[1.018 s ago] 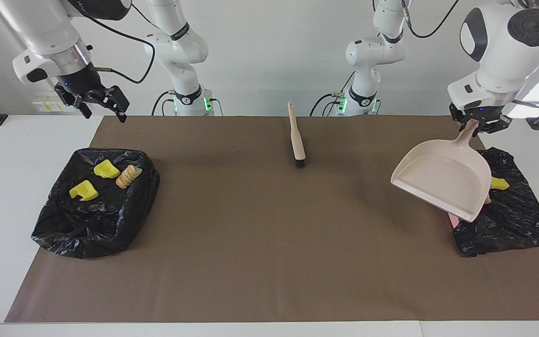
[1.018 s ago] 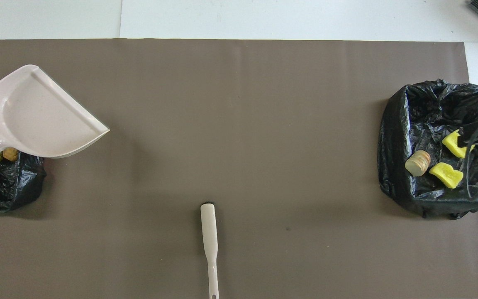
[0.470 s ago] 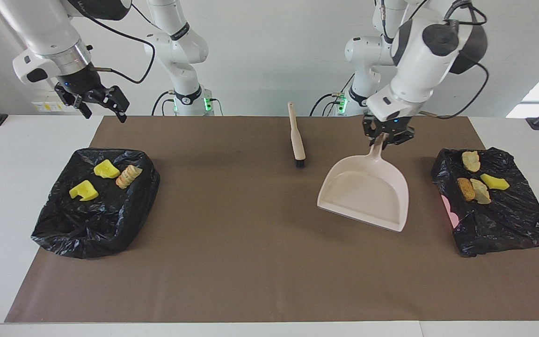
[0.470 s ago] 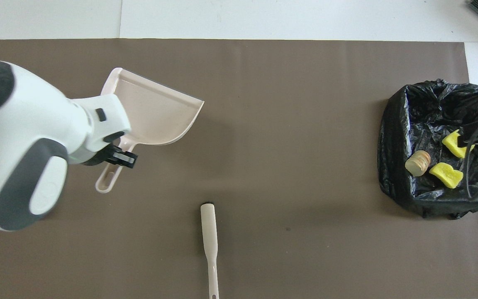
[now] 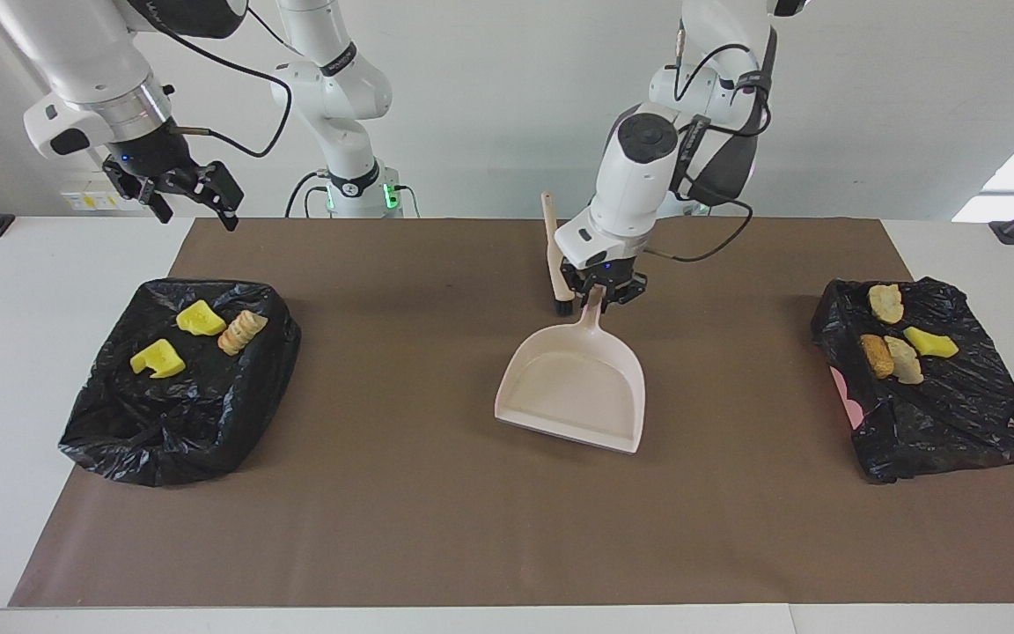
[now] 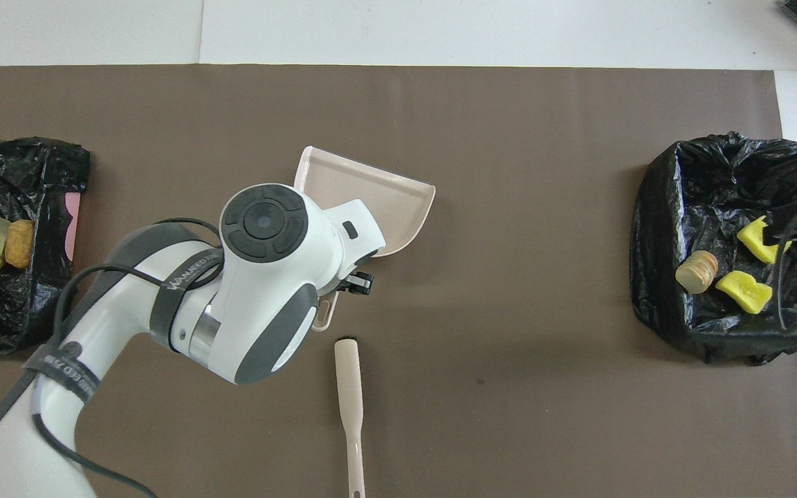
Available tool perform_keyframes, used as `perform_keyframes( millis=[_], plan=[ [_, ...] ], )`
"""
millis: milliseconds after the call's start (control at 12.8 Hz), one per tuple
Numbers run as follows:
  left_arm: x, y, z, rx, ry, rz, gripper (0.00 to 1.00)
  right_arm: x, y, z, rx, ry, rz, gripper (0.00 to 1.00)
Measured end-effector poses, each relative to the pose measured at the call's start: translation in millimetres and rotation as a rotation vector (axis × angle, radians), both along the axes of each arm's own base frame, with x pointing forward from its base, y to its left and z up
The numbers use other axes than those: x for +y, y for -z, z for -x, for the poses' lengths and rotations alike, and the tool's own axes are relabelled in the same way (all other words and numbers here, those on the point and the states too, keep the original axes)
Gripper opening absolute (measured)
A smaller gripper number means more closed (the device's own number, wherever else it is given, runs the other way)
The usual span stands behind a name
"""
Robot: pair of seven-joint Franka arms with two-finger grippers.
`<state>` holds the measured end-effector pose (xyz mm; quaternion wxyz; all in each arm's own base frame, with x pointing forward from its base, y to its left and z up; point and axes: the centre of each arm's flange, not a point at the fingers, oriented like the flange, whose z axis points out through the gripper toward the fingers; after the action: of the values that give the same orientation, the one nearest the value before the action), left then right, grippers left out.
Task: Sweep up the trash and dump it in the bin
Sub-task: 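Carry the dustpan to the table center with the left gripper and lower it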
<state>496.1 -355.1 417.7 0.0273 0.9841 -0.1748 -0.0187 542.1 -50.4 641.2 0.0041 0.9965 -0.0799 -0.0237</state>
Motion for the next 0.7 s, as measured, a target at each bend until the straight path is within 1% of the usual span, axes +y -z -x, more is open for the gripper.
perform_keyframes(
  millis=[157,313,627,705],
  plan=[
    [-13.7,17.1,2.0,-0.001,0.001,0.007,0.32,0.0,0.0,0.0,0.0,0.0,0.0,1.0],
    [-14.0,20.0,-1.5,-0.022,-0.003,0.022,0.32,0.0,0.0,0.0,0.0,0.0,0.0,1.0],
    [-18.3,38.7,3.2,-0.018,0.006,0.022,0.32,0.0,0.0,0.0,0.0,0.0,0.0,1.0],
    [-18.8,42.3,4.2,-0.023,0.007,0.027,0.32,0.0,0.0,0.0,0.0,0.0,0.0,1.0]
  ],
)
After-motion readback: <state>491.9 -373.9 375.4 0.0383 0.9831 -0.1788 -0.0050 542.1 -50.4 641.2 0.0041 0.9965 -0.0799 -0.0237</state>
